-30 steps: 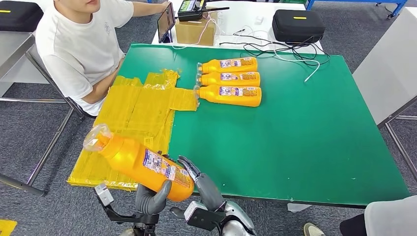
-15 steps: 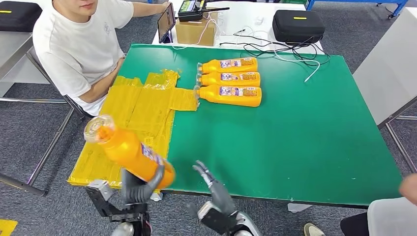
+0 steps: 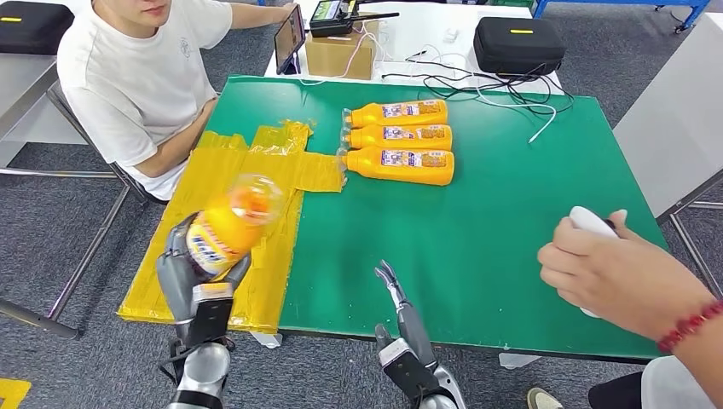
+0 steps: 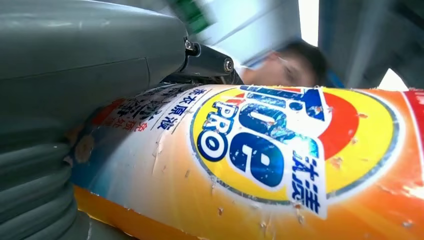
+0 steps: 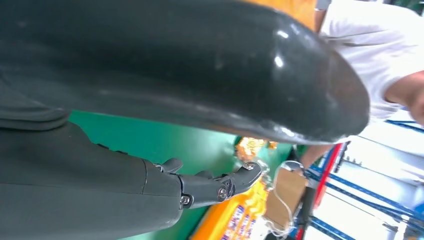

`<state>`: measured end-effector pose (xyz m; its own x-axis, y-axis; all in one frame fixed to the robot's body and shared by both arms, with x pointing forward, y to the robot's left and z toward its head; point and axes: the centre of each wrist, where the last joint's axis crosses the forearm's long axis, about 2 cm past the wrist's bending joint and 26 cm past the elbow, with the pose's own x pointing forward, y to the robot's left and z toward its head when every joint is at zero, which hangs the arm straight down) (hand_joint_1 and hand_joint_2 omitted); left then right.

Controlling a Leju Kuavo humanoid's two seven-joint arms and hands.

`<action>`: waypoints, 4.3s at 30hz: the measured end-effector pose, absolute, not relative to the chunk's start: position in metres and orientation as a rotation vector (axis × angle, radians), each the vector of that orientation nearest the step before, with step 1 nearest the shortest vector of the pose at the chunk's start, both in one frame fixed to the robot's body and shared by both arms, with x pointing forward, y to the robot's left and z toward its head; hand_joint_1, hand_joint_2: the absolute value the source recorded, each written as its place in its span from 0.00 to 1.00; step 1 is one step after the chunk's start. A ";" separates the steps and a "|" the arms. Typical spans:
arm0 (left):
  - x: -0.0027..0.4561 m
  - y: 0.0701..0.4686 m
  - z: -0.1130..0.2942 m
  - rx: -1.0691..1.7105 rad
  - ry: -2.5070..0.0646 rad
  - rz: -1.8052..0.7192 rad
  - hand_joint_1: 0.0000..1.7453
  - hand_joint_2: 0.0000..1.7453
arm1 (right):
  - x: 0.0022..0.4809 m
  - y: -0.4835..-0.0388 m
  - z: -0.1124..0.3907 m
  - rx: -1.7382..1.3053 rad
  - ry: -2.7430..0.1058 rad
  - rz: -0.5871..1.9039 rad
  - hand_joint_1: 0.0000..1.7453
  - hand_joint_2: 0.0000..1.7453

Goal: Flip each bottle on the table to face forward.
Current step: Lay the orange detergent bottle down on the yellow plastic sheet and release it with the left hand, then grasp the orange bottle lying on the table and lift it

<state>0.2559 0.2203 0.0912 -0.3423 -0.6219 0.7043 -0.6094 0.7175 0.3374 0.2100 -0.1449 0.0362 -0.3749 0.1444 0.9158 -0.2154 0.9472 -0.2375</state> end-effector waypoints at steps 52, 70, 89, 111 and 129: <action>0.326 0.234 0.029 0.583 -1.413 -0.776 0.00 0.50 | 0.219 -0.147 0.050 -0.019 -1.993 0.243 0.00 0.00; 0.282 0.152 0.077 0.555 -2.049 -0.483 0.00 1.00 | 0.213 -0.156 0.043 -0.112 -2.001 0.299 0.00 0.00; 0.259 0.130 0.128 0.490 -2.286 -0.190 0.00 1.00 | 0.217 -0.177 0.046 -0.459 -2.086 0.622 0.00 0.00; 0.212 0.122 0.119 0.354 -2.240 -0.185 0.00 1.00 | 0.249 -0.306 0.063 -0.955 -1.696 1.228 0.00 1.00; 0.225 0.108 0.125 0.231 -2.261 -0.219 0.00 1.00 | 0.330 -0.288 0.070 -0.866 -1.532 1.315 0.00 1.00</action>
<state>0.2254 0.1077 0.1254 -0.6370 -0.2381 0.7332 -0.0931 0.9679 0.2334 0.3305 -0.2877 0.0704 -0.3393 0.9211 0.1910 -0.0488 0.1855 -0.9814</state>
